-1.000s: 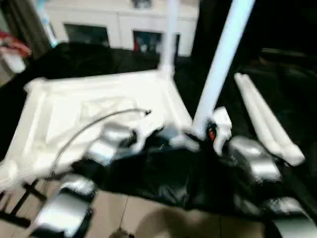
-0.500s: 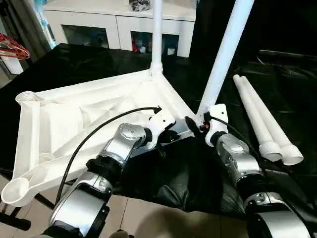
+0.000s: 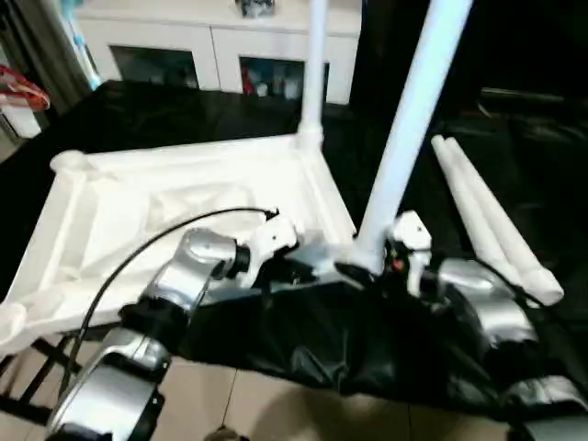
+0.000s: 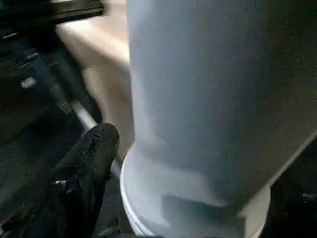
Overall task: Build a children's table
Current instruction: Rotate leg to tighten
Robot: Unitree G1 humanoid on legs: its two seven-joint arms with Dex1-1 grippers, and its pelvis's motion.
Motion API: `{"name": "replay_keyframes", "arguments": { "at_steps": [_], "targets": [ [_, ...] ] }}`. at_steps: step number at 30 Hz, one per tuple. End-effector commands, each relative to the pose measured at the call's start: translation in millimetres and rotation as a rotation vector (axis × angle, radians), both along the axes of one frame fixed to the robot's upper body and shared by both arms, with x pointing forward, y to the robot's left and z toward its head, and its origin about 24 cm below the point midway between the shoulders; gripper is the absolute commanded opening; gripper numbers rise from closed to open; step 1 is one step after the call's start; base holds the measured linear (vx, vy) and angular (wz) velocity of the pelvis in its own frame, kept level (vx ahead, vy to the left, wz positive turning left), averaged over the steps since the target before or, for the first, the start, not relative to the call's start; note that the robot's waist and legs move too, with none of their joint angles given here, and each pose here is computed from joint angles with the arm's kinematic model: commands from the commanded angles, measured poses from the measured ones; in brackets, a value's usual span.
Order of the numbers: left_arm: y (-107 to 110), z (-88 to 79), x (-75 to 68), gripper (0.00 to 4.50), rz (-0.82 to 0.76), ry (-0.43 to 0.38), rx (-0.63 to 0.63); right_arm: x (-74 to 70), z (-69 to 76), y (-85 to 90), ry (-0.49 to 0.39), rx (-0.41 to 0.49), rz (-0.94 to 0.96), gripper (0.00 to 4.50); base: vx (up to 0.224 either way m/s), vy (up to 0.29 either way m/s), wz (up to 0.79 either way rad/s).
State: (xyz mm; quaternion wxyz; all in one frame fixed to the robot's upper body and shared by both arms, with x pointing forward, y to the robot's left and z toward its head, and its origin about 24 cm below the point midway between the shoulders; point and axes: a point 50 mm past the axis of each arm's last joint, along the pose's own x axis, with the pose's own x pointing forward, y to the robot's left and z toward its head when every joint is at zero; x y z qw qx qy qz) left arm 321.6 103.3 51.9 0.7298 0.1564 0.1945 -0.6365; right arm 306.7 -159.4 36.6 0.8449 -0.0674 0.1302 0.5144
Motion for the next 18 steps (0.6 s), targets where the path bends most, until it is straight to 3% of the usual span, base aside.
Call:
{"name": "replay_keyframes", "arguments": {
  "at_steps": [1, 12, 17, 18],
  "targets": [
    [-8, 10.2, -5.4, 0.00, -0.126, -0.006, -0.052, -13.5, 2.5, 13.2, 0.036, 0.017, 0.198, 3.83, 0.000, 0.000, 0.00],
    [3, 10.3, -6.8, 0.00, -0.160, 0.018, -0.024, -26.0, 1.3, 17.5, 0.075, 0.020, 0.285, 2.91, 0.000, 0.000, 0.00],
    [-5, 9.2, 0.7, 0.00, -0.049, -0.021, -0.052, -18.2, -8.4, 21.7, 0.079, 0.016, 0.127, 2.79, 0.000, 0.000, 0.00],
    [-9, 8.5, 5.6, 0.00, 0.015, -0.046, -0.052, -9.4, -13.9, 22.2, 0.080, -0.001, 0.002, 2.78, 0.000, 0.000, 0.00]
  ]
}}
